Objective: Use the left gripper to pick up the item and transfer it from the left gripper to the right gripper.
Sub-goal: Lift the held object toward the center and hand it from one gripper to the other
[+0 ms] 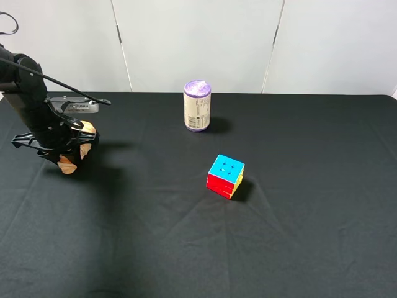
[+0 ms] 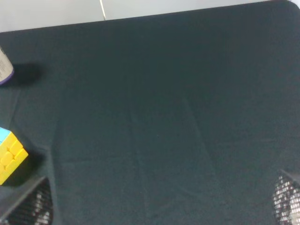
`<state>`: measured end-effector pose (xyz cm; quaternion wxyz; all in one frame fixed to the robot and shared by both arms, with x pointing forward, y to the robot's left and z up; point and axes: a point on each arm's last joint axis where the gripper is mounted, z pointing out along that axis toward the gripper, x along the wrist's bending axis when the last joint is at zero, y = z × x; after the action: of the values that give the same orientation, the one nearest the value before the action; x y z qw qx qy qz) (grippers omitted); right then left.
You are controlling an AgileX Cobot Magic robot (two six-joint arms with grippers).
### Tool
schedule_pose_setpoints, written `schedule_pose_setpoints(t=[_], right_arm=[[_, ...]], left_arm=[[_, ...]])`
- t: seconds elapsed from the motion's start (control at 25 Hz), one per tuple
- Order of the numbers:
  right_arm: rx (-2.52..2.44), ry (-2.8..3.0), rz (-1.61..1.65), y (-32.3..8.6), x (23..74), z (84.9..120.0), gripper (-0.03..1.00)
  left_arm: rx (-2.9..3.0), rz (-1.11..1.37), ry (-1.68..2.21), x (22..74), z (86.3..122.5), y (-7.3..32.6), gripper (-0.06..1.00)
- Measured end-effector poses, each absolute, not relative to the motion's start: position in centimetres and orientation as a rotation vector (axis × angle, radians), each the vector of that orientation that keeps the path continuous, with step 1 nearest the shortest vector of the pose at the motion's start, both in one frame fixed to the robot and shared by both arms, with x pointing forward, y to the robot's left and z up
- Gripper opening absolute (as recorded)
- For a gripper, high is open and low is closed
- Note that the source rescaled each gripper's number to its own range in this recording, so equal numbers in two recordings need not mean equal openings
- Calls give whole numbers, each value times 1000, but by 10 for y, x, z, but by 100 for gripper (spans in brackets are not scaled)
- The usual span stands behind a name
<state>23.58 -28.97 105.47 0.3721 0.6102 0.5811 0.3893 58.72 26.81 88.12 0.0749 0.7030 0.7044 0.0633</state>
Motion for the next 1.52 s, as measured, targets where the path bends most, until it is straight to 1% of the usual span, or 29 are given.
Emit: schedule_pose_setpoints(t=[0.2, 0.76, 1.2, 1.52], right_arm=[[1564, 1489, 998, -290, 236, 1055, 100], [1564, 1489, 998, -290, 236, 1055, 100], [1564, 1489, 998, -290, 236, 1055, 100], [1564, 1489, 998, -290, 236, 1055, 100]], left_arm=[[2105, 205, 2103, 587, 887, 268, 9], [2103, 215, 2098, 580, 931, 269, 5], [2113, 276, 2021, 559, 988, 271, 3], [2217, 286, 1882, 534, 1026, 272, 3]])
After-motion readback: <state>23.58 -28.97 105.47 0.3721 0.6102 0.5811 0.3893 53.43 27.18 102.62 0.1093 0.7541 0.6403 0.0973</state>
